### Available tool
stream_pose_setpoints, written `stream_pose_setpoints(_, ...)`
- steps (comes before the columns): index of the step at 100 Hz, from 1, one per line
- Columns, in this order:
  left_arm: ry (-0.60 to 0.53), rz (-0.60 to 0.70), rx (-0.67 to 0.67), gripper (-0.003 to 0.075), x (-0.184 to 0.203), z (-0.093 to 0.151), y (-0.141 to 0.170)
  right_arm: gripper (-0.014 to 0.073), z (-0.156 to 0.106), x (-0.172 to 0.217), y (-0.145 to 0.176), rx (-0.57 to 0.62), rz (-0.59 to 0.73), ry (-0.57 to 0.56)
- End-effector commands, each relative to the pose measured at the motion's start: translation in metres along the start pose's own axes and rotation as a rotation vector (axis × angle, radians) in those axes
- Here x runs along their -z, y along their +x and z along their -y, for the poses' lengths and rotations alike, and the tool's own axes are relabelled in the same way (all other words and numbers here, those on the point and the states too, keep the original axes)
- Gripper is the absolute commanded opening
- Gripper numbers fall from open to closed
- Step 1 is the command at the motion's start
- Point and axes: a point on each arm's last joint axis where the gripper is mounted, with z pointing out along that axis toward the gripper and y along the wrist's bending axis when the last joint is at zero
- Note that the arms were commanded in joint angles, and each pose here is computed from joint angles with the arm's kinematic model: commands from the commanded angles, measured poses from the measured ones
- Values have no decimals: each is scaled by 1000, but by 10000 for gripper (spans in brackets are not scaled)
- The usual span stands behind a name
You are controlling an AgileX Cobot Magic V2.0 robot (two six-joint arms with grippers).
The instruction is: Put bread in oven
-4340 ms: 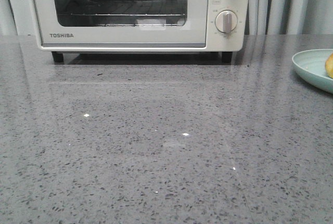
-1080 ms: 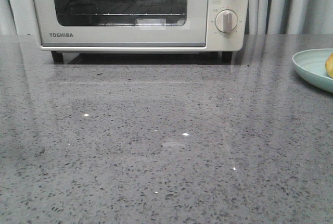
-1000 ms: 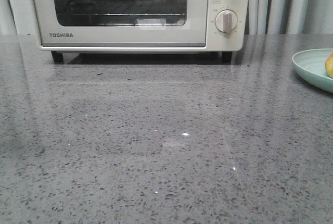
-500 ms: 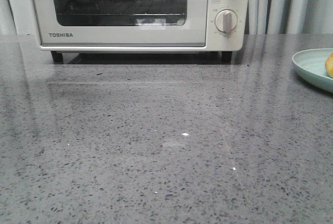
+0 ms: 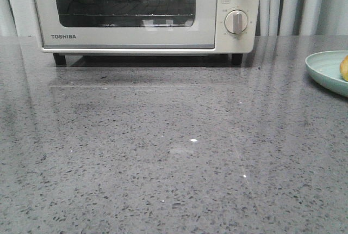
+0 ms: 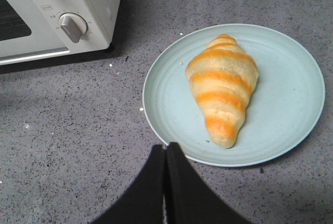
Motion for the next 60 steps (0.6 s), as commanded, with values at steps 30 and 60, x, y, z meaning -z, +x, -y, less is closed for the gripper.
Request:
stream_pose_setpoints(30, 5, 102, -5, -21, -12, 4, -15, -75, -4, 4, -14, 14, 85, -22)
stream_pose_setpoints(60, -3, 79, -10, -21, -24, 2, -2, -75, -4, 4, -14, 14, 85, -22)
